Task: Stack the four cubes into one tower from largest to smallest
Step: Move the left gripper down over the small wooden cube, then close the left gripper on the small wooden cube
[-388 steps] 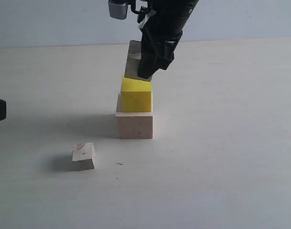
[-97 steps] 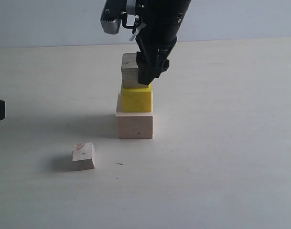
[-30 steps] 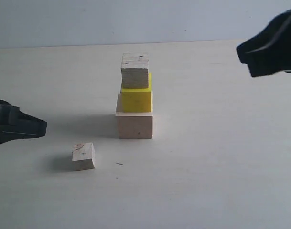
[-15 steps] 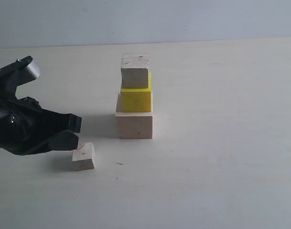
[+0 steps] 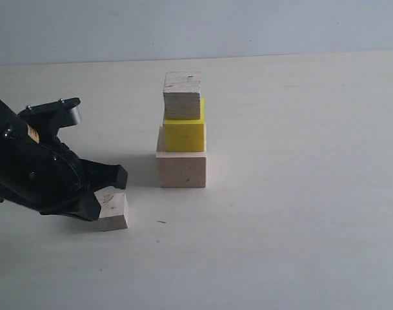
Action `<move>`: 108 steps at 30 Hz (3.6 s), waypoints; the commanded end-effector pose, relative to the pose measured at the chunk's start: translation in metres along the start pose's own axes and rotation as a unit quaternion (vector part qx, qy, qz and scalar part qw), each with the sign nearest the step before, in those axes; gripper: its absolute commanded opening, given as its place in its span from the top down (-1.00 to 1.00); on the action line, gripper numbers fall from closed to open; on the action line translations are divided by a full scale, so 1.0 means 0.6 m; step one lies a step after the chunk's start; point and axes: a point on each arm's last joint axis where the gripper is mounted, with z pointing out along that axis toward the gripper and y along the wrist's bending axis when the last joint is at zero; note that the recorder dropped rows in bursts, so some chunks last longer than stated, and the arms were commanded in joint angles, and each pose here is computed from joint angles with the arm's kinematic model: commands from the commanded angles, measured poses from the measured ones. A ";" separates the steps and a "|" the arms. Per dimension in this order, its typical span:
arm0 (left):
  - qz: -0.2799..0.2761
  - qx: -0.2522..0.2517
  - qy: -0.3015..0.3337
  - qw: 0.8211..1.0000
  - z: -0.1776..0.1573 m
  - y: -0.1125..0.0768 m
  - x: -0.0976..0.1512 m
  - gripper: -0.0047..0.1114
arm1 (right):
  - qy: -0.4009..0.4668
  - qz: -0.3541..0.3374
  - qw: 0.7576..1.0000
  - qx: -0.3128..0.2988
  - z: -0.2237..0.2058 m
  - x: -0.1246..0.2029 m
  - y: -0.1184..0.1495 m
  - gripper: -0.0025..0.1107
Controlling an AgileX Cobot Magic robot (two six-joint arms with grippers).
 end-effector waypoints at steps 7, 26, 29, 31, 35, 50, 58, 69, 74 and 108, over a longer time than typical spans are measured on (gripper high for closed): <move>-0.052 0.042 0.020 0.998 0.008 -0.016 0.002 0.29 | 0.008 -0.004 1.000 0.004 -0.001 0.004 -0.001 0.96; -0.033 -0.020 0.027 0.999 -0.026 -0.031 -0.047 -0.34 | 0.010 -0.017 1.000 0.004 -0.001 0.005 -0.001 0.96; -0.036 -0.034 0.032 0.998 -0.020 -0.032 -0.058 -0.34 | 0.010 -0.017 1.000 0.004 -0.001 0.005 -0.001 0.96; -0.042 -0.037 0.037 0.998 -0.011 -0.033 -0.063 -0.34 | 0.010 -0.017 1.000 0.004 -0.001 0.005 -0.001 0.96; -0.054 -0.045 0.051 0.996 0.009 -0.032 -0.070 -0.34 | 0.010 -0.017 1.000 0.004 -0.001 0.005 -0.001 0.96; -0.065 -0.080 0.087 0.991 0.086 -0.024 -0.095 -0.34 | 0.010 -0.017 1.000 0.003 -0.001 0.005 -0.001 0.96; -0.067 -0.074 0.062 0.993 0.099 -0.024 -0.105 -0.31 | 0.015 -0.017 1.000 0.003 -0.001 0.006 -0.001 0.96; -0.064 -0.083 0.068 0.992 0.106 -0.020 -0.104 -0.21 | 0.018 -0.017 1.000 0.003 -0.001 0.007 -0.001 0.96; -0.067 -0.090 0.079 0.991 0.121 -0.016 -0.102 -0.21 | 0.018 -0.017 1.000 0.003 -0.001 0.007 -0.001 0.96; -0.070 -0.090 0.078 0.990 0.141 -0.013 -0.105 -0.20 | 0.018 -0.017 1.000 0.003 -0.001 0.007 -0.001 0.96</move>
